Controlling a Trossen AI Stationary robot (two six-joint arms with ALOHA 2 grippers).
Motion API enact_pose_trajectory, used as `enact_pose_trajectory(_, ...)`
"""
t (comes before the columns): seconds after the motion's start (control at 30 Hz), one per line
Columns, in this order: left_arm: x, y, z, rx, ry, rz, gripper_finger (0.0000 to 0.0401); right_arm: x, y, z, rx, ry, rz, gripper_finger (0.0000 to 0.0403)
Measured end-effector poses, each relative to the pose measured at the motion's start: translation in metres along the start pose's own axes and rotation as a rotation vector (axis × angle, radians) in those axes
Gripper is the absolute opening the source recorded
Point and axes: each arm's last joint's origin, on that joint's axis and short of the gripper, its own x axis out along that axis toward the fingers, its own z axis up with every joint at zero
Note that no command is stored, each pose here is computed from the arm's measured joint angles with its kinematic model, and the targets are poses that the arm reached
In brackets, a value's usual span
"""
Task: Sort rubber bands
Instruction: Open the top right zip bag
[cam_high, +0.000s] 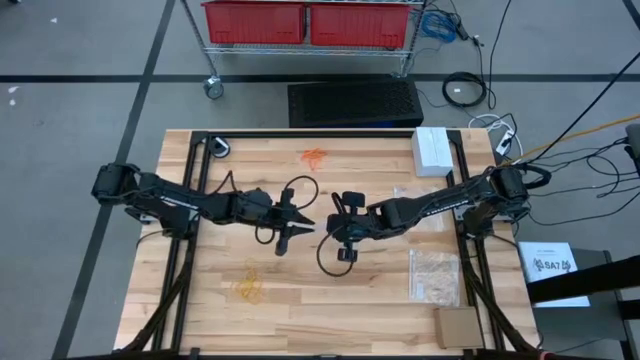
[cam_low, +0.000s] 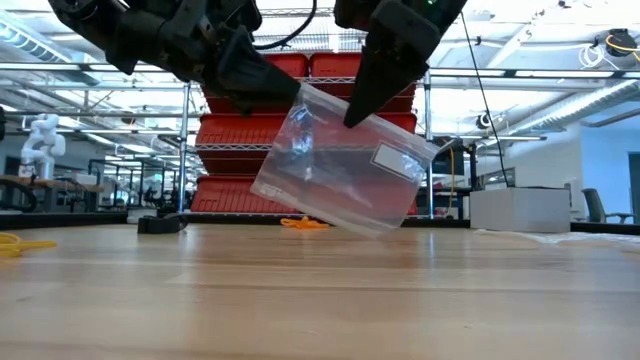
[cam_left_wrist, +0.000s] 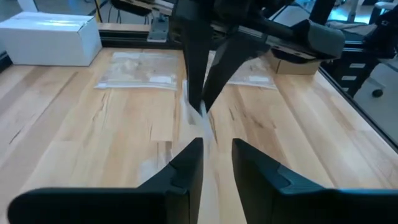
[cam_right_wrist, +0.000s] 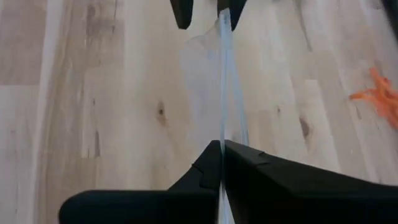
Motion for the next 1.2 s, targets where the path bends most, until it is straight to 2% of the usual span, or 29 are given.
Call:
enact_pose_trajectory(0.3,0.0,0.0,-0.002,-0.001,0.021,0.006,0.0086,-0.014,-0.003,0.017,-0.018,-0.015,0.022,0.0)
enact_pose_trajectory(0.7,0.0,0.0,0.001,0.005,-0.009,0.011,0.0084,-0.012,-0.004,0.013,-0.02,0.026,0.017,0.0)
enact_pose_trajectory(0.8,0.0,0.0,0.001,0.01,-0.009,0.011,0.007,-0.012,-0.003,0.013,-0.019,0.021,0.018,0.0)
enact_pose_trajectory(0.97,0.0,0.0,0.001,0.044,-0.007,0.011,0.0013,-0.012,-0.003,0.014,-0.02,0.009,0.019,0.0)
enact_pose_trajectory(1.2,0.0,0.001,0.001,0.056,-0.008,0.023,0.0004,-0.012,-0.003,0.015,-0.006,0.008,0.039,0.0001)
